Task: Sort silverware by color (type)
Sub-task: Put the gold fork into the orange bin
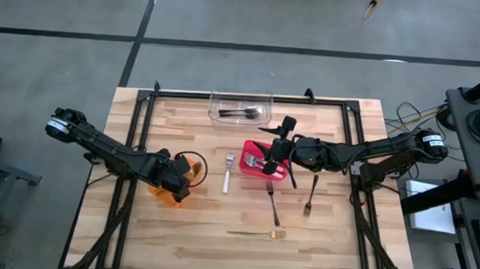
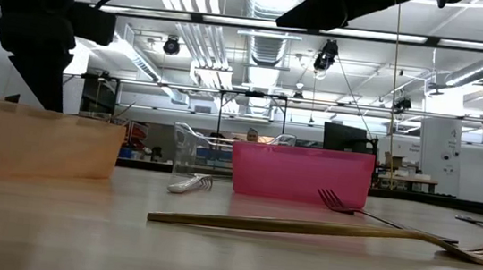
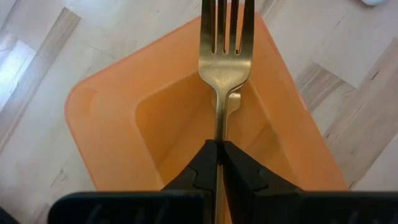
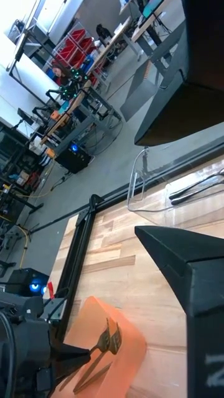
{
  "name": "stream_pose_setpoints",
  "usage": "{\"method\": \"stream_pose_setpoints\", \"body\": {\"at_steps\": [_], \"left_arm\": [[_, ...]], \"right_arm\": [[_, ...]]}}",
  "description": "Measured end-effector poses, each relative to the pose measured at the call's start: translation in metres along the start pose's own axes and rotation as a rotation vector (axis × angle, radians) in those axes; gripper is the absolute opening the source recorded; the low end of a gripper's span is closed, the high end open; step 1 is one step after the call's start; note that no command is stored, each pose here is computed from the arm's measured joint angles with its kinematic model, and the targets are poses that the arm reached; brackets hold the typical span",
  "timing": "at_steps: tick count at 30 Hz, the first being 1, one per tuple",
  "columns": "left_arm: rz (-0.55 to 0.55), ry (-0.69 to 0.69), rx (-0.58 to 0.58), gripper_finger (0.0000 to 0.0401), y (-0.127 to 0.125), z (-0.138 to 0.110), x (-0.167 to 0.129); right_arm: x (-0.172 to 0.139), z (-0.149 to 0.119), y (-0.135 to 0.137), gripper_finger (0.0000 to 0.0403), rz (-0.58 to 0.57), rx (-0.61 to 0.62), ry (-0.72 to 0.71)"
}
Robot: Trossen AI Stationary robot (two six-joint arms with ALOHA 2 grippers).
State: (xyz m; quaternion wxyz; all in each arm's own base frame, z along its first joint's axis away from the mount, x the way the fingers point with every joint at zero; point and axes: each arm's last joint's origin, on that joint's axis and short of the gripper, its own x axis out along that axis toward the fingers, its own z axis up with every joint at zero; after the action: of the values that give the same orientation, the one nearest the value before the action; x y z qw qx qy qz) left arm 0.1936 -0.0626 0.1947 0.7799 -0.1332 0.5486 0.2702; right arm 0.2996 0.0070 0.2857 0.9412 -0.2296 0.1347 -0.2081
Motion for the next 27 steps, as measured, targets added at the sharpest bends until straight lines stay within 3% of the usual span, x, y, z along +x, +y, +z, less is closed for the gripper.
{"method": "stream_pose_setpoints", "body": {"at_steps": [27], "left_arm": [[-0.007, -0.006, -0.012, 0.0006, -0.0011, -0.0022, 0.0018]], "right_arm": [[0.0, -0.0001, 0.0, 0.0212, 0.0, -0.002, 0.001]]}}
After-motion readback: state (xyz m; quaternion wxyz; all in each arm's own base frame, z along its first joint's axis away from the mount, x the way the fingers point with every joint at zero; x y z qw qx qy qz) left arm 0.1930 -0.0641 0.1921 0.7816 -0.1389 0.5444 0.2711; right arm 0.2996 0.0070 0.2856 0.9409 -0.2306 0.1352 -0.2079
